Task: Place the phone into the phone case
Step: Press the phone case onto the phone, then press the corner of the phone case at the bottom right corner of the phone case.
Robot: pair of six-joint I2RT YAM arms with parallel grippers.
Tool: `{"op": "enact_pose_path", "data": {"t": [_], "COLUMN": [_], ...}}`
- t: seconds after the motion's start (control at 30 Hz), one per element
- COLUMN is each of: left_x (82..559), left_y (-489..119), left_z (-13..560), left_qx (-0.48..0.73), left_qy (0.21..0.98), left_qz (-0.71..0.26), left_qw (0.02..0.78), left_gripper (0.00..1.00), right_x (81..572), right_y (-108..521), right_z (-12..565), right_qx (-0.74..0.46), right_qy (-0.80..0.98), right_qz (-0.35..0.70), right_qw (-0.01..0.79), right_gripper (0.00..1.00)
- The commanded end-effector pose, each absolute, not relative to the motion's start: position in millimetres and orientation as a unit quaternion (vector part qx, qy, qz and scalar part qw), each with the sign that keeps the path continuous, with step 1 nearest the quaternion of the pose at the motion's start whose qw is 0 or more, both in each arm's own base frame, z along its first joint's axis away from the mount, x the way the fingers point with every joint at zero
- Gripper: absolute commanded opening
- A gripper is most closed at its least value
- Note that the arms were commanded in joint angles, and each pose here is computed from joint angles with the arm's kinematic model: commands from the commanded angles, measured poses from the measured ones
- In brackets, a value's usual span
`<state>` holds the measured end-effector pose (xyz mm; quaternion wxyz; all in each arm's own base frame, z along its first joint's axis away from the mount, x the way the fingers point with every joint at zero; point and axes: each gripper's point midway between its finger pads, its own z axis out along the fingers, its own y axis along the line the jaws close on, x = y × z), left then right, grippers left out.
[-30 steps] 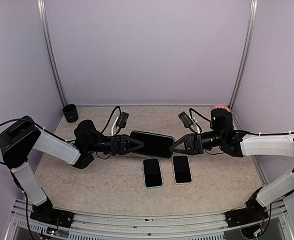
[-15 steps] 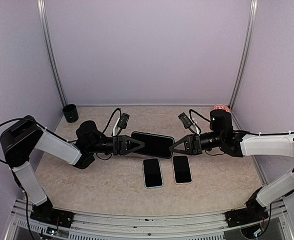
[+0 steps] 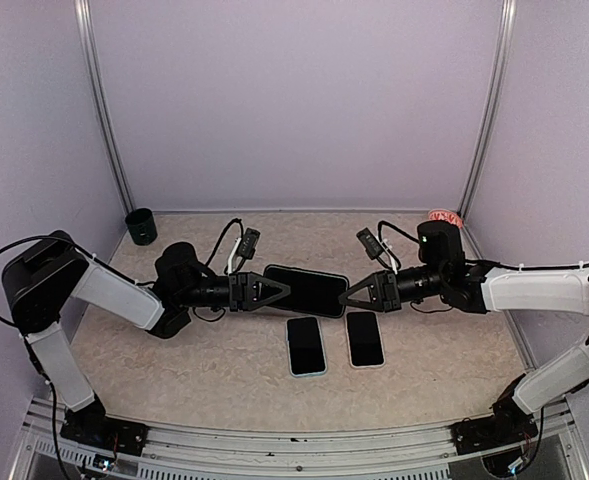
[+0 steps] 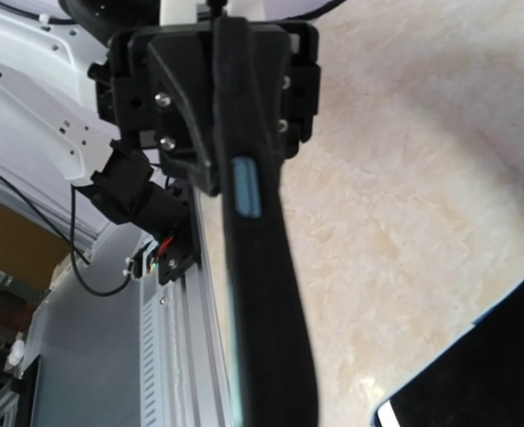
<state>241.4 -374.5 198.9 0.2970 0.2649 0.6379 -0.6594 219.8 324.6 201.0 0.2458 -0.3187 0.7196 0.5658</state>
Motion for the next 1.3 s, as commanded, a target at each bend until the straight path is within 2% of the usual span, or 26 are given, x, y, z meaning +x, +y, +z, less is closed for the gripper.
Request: {"op": "enact_pose_path", "data": {"t": [0.0,0.17,0.43,0.67,0.93,1.13,1.27], "left_x": [239.6,237.8,232.9,228.0,219.3,217.7,217.2], "left_y": [-381.4,-382.1,-379.0,-376.3,-376.5,-373.1,-371.7], "left_z": [209.6,211.0,213.0,219.0,216.3,215.0,216.5], "left_qx": [0.276,0.278,0.282,0.287,0.291,0.287,0.286], "left_qy": [0.624,0.621,0.618,0.614,0.614,0.616,0.615], "left_qz": [-0.662,-0.662,-0.663,-0.663,-0.665,-0.662,-0.662], "left_qw": [0.311,0.313,0.314,0.318,0.31,0.314,0.318], "left_gripper": [0.11,0.0,0.0,0.0,0.0,0.0,0.0], "right_x": [224.3,221.2,218.6,221.5,229.0,226.2,226.2], "right_y": [326.2,325.0,323.4,323.2,325.1,327.3,326.0], "right_z": [218.5,220.0,219.9,230.2,237.1,238.5,227.5], "right_qx": [-0.328,-0.331,-0.336,-0.341,-0.339,-0.345,-0.341], "right_qy": [0.706,0.704,0.706,0.704,0.707,0.701,0.71], "right_qz": [0.562,0.563,0.56,0.552,0.544,0.553,0.547], "right_qw": [0.279,0.278,0.275,0.288,0.299,0.289,0.282], "right_gripper": [0.0,0.0,0.26,0.39,0.42,0.35,0.36]}}
